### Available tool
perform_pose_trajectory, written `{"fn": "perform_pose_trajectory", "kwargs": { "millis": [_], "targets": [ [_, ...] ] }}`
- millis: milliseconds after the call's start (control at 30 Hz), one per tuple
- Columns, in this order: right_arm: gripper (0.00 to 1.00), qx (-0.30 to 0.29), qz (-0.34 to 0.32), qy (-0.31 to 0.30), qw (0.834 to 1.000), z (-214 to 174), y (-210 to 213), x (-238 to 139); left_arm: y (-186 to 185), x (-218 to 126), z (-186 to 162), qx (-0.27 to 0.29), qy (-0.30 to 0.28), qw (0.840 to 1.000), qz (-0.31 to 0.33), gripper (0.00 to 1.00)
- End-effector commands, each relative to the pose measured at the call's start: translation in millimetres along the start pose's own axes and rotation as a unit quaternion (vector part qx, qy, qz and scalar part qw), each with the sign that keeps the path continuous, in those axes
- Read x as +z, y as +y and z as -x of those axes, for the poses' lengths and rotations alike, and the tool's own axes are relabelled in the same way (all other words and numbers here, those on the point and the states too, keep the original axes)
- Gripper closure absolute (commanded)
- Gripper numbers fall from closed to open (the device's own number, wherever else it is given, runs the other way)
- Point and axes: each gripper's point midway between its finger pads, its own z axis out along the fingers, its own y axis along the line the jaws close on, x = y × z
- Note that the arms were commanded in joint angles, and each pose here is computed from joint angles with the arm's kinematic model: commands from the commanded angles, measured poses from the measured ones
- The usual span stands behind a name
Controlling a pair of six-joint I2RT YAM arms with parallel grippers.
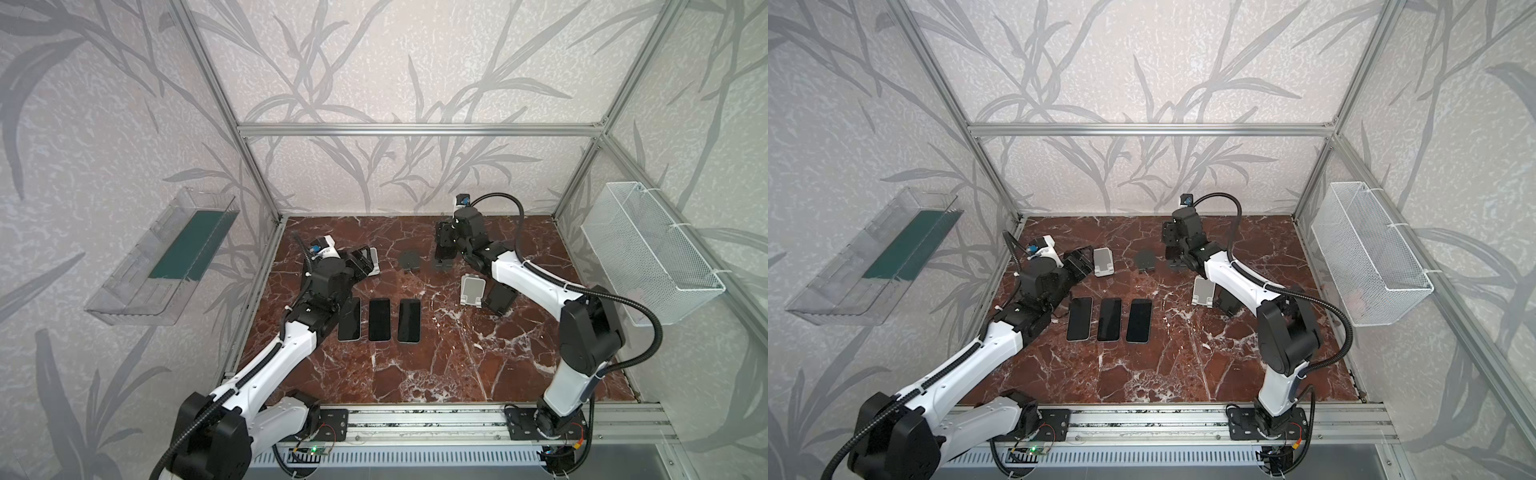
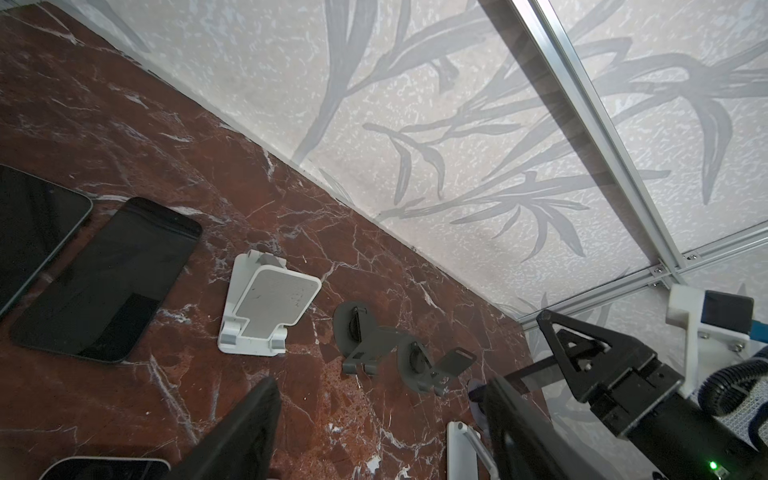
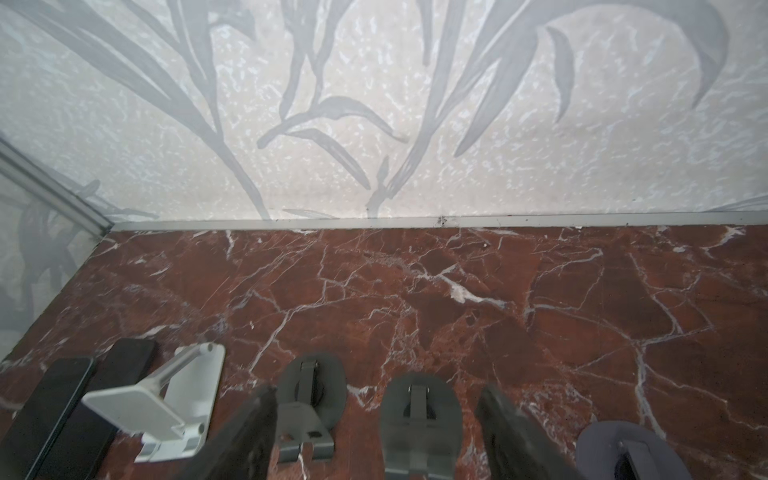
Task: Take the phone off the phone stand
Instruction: 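Grasp the black phone and lift it off its stand with the right gripper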
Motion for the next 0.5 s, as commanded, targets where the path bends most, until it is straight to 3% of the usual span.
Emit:
{"fn": "perform_pose_trajectory", "kwargs": {
  "millis": [0,467],
  "targets": [
    [0.42,0.008,0.047,-0.028,0.998,13.5,23.5,-33.8,-4.8,0.1,2.7,-0.013,-0.005,1.0,-0.013,0.22],
    [0.43,0.021,0.066,0.09,0.994,-106.8,23.6,-71.2,-13.8,-6.5,6.3,-0.033,-0.003,0.999,-0.034,0.23]
  ]
}}
